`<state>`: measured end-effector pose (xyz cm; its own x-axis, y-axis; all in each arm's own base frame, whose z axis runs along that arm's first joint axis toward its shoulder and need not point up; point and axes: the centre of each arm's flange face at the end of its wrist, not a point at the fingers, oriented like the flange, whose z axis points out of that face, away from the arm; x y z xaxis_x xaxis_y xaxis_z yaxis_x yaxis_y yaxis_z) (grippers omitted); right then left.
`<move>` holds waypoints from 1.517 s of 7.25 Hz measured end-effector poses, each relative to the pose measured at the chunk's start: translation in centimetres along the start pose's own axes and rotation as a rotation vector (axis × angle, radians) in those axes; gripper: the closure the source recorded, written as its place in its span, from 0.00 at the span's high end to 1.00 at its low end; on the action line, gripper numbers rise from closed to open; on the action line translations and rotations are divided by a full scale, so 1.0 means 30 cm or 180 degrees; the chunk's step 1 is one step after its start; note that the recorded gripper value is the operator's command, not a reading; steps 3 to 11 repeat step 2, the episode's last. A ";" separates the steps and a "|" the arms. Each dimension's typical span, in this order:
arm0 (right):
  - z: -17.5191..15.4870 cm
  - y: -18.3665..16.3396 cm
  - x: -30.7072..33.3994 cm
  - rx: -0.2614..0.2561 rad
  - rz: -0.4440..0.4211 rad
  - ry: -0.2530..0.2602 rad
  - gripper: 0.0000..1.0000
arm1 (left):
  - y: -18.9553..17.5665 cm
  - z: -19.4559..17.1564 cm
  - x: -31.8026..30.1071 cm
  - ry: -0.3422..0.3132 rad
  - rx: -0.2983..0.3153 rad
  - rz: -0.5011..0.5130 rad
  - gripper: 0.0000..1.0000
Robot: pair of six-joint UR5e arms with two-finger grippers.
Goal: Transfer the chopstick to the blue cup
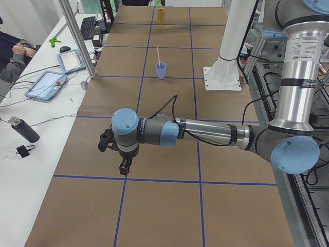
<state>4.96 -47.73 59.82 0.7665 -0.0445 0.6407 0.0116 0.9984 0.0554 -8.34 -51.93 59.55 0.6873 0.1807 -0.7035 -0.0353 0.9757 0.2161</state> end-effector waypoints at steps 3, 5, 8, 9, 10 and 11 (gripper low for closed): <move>0.001 0.000 -0.003 -0.0003 -0.0002 -0.0018 1.00 | -0.001 -0.001 0.002 0.0001 0.0004 0.0005 0.98; 0.001 0.000 -0.003 -0.0003 -0.0002 -0.0018 1.00 | -0.001 -0.001 0.002 0.0001 0.0004 0.0005 0.98; 0.001 0.000 -0.003 -0.0003 -0.0002 -0.0018 1.00 | -0.001 -0.001 0.002 0.0001 0.0004 0.0005 0.98; 0.001 0.000 -0.003 -0.0003 -0.0002 -0.0018 1.00 | -0.001 -0.001 0.002 0.0001 0.0004 0.0005 0.98; 0.001 0.000 -0.003 -0.0003 -0.0002 -0.0018 1.00 | -0.001 -0.001 0.002 0.0001 0.0004 0.0005 0.98; 0.001 0.000 -0.003 -0.0003 -0.0002 -0.0018 1.00 | -0.001 -0.001 0.002 0.0001 0.0004 0.0005 0.98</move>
